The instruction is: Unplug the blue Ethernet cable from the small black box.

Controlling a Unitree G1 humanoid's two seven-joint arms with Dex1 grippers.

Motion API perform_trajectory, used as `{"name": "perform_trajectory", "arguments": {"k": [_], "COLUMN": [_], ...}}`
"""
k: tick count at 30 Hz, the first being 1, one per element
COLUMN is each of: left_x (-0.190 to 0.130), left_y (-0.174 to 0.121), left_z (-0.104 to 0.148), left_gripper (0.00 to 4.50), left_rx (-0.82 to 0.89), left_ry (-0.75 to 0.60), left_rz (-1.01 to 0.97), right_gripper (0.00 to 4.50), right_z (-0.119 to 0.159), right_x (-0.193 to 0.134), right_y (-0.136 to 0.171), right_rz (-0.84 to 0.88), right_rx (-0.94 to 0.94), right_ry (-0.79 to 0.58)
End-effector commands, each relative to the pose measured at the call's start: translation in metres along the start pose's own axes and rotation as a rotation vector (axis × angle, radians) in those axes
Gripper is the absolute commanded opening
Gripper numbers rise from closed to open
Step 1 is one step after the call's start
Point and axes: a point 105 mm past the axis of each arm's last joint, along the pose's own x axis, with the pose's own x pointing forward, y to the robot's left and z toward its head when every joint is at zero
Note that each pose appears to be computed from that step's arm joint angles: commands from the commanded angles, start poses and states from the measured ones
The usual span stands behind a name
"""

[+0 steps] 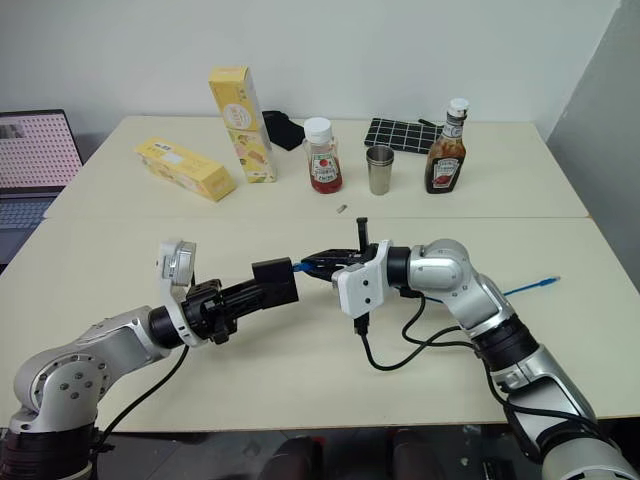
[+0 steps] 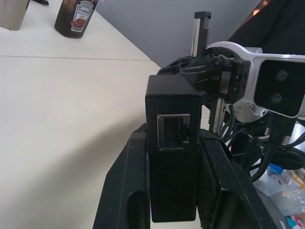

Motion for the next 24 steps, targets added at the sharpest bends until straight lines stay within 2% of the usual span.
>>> {"name": "perform_trajectory", "arguments": {"k": [1,8,11,15,18,24], "left_x": [-0.001,0.005,0.009,0.01,0.007,0.006], "left_y": [0.0,0.004,0.001,-0.006,-0.011,-0.01], "left_z": [0.006,-0.007,-0.016,-0.015,-0.013,-0.008], "left_gripper": [0.78,0.78,0.78,0.78,0.78,0.78], "left_rx": [0.017,0.107,0.2,0.241,0.208,0.214], "left_ry": [-0.013,0.087,0.146,0.132,0.141,0.128], "left_rz": [-0.011,-0.05,-0.113,-0.251,-0.339,-0.381], "right_gripper": [1.5,2.99,3.01,3.01,3.01,3.01], "right_z": [0.005,0.003,0.009,0.026,0.028,0.028], "right_x": [-0.007,-0.038,-0.049,-0.051,-0.042,-0.032], "right_y": [-0.001,0.016,0.012,0.003,0.003,0.005], "right_rz": [0.024,0.169,0.146,0.093,0.047,0.007], "right_rx": [-0.035,0.158,0.387,0.759,0.912,1.14], "right_ry": [-0.008,0.024,0.0,-0.092,-0.11,-0.142]}}
